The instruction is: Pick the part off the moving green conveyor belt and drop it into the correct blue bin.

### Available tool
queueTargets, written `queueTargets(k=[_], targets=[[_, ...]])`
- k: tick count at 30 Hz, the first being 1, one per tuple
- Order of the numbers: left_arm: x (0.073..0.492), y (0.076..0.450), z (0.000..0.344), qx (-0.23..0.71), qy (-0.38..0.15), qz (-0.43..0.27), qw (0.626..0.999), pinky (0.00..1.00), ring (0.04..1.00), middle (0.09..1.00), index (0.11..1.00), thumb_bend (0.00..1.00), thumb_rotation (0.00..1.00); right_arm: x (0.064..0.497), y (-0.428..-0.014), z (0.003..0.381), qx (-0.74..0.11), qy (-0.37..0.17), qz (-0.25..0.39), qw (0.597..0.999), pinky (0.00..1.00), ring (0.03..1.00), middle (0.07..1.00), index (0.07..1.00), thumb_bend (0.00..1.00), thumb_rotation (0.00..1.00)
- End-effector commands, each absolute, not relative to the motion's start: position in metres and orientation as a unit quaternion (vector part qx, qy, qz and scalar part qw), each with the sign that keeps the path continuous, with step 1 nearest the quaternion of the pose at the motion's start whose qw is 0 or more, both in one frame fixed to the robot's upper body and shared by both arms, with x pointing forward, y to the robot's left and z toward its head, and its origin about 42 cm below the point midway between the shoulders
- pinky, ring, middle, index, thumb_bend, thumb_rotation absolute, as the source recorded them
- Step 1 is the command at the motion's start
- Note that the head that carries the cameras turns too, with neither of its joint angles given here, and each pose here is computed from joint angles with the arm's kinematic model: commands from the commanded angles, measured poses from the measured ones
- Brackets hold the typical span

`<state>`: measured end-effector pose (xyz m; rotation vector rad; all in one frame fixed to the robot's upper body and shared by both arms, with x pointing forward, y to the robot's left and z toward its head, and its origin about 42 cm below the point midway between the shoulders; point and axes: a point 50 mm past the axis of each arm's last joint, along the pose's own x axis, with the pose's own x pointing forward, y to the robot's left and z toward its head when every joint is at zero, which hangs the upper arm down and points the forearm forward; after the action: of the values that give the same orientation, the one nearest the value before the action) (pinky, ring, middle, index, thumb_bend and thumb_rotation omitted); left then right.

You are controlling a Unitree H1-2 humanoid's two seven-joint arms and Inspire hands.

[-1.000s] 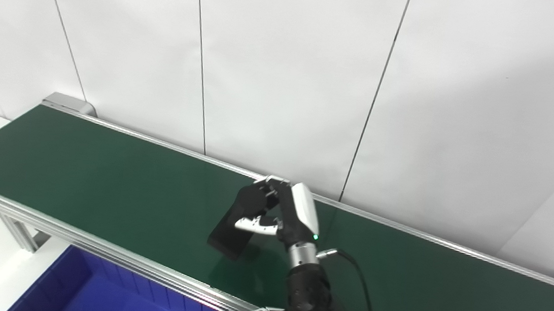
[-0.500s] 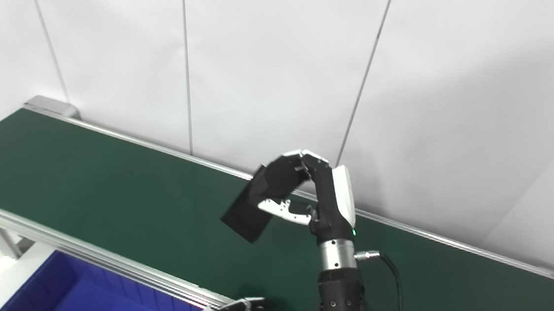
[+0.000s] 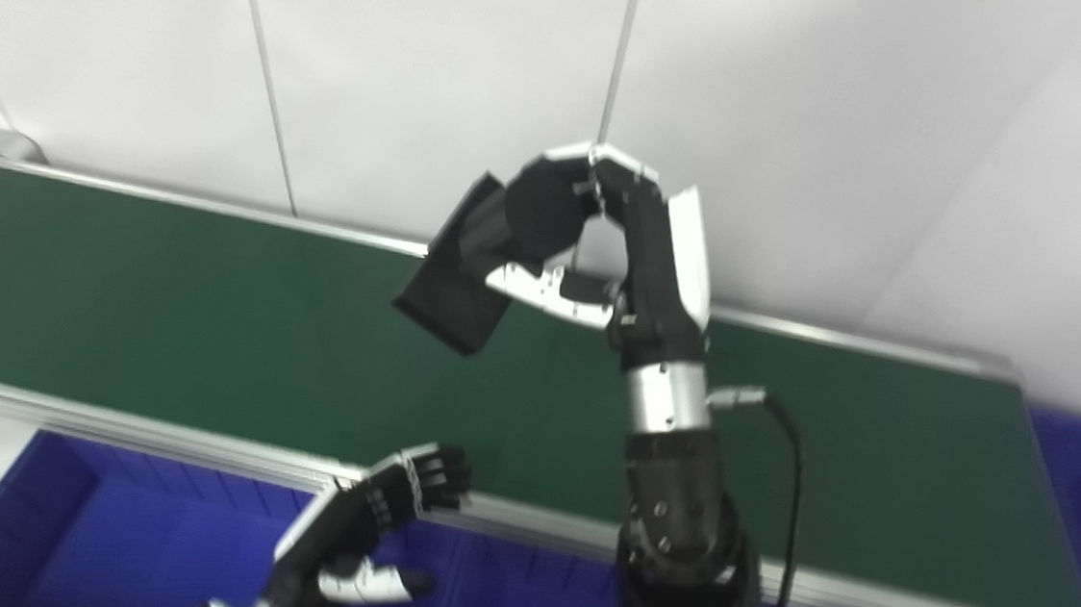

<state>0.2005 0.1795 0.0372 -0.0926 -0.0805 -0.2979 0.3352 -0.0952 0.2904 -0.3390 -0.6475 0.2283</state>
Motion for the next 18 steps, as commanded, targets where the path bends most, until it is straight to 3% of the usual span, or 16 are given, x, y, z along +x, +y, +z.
queueTargets(k=[1, 8, 18], targets=[[0.206, 0.182, 0.051, -0.047, -0.069, -0.155, 0.984, 0.74, 0.767, 0.792, 0.801, 0.90, 0.38, 0.327, -0.101, 0.305, -0.174, -0.335, 0.101, 0.921, 0.39, 0.435, 0.500, 0.502, 0.52, 0.00], [0.205, 0.197, 0.057, -0.040, -0.075, -0.153, 0.984, 0.73, 0.765, 0.790, 0.798, 0.90, 0.40, 0.300, -0.127, 0.304, -0.190, -0.328, 0.068, 0.923, 0.38, 0.429, 0.499, 0.506, 0.52, 0.00], [0.205, 0.212, 0.062, -0.059, -0.078, -0.153, 0.983, 0.73, 0.755, 0.778, 0.788, 0.89, 0.35, 0.261, -0.156, 0.289, -0.185, -0.318, 0.024, 0.929, 0.39, 0.430, 0.503, 0.493, 0.52, 0.00]])
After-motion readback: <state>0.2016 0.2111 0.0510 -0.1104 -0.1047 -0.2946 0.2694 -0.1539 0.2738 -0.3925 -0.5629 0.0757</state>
